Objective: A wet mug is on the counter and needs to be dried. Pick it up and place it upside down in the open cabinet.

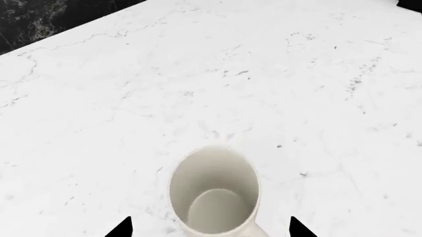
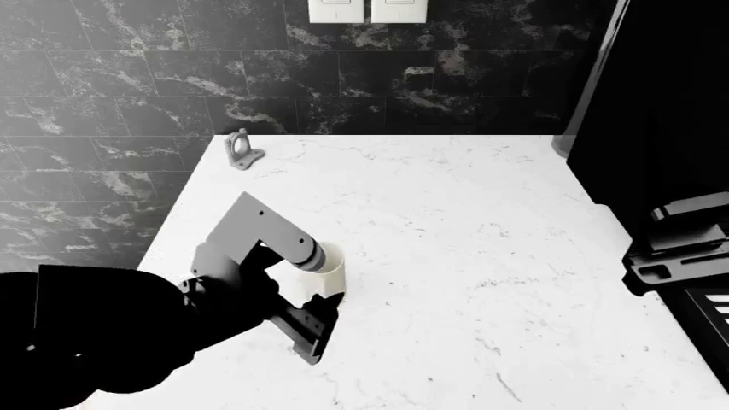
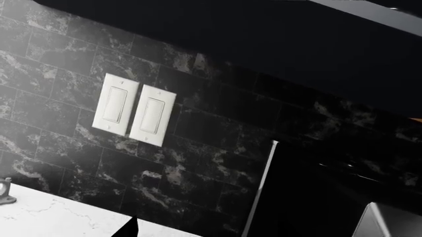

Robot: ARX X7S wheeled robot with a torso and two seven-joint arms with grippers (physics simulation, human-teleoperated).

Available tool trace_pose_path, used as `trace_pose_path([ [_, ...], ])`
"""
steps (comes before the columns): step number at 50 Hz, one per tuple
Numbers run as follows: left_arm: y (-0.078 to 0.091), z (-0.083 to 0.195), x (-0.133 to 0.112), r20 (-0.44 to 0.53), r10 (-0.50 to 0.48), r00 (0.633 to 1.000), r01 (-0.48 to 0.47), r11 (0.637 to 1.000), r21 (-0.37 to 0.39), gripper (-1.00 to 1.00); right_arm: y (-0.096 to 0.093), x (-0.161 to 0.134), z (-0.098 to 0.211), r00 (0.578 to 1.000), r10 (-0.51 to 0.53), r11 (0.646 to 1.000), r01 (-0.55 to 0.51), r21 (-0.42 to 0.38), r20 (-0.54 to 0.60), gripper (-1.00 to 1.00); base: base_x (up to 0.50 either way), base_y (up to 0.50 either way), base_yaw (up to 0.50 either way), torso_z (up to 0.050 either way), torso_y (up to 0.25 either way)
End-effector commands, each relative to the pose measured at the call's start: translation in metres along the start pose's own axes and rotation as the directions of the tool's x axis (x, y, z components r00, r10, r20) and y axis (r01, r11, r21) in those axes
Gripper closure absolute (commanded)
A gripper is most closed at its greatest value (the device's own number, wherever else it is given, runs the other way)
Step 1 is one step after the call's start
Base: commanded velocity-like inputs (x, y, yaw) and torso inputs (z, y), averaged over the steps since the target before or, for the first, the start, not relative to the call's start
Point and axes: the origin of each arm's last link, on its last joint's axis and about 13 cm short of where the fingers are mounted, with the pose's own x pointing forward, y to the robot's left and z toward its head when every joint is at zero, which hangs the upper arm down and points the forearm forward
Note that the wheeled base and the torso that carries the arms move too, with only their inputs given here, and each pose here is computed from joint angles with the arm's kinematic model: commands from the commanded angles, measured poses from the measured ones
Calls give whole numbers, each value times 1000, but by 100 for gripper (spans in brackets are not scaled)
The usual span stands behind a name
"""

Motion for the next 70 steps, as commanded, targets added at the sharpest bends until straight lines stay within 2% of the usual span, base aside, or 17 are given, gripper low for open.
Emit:
trace_pose_path([
  [1, 0, -1, 16, -20, -21, 1000, 21, 1000, 18, -100, 0, 0, -3, 1000, 0, 1000, 0, 5, -4, -100, 0, 0, 0, 0, 0],
  [20, 4, -9, 35, -46, -24, 999, 24, 1000, -2, -100, 0, -1, -6, 1000, 1, 1000, -1, 12, -8, -100, 0, 0, 0, 0, 0],
  [43, 4, -16, 45, -56, -45, 997, 44, 999, -13, -100, 0, 0, -10, 1000, -2, 1000, 3, 18, -17, -100, 0, 0, 0, 0, 0],
  [44, 4, -16, 45, -52, -38, 998, 37, 999, -15, 100, 0, 0, -10, 1000, -3, 1000, 3, 18, -17, -100, 0, 0, 0, 0, 0],
  [53, 1, -10, 38, -28, -30, 999, 29, 999, -16, 100, 0, 0, -11, 1000, -5, 1000, 6, 17, -18, -100, 0, 0, 0, 0, 0],
  [63, 0, 4, 21, 41, -5, 999, 6, 1000, -9, 100, -1, 0, -10, 1000, -11, 1000, 11, 17, -17, -100, 0, 0, 0, 0, 0],
  [67, 1, 13, 12, 92, 15, 996, -15, 1000, -8, 100, -2, 0, -9, 1000, -13, 1000, 13, 14, -14, -100, 0, 0, 0, 0, 0],
  [70, 2, 21, 3, 164, 25, 986, -22, 1000, -23, 100, -3, 1, -7, 1000, -16, 1000, 16, 9, -8, -100, 0, 0, 0, 0, 0],
])
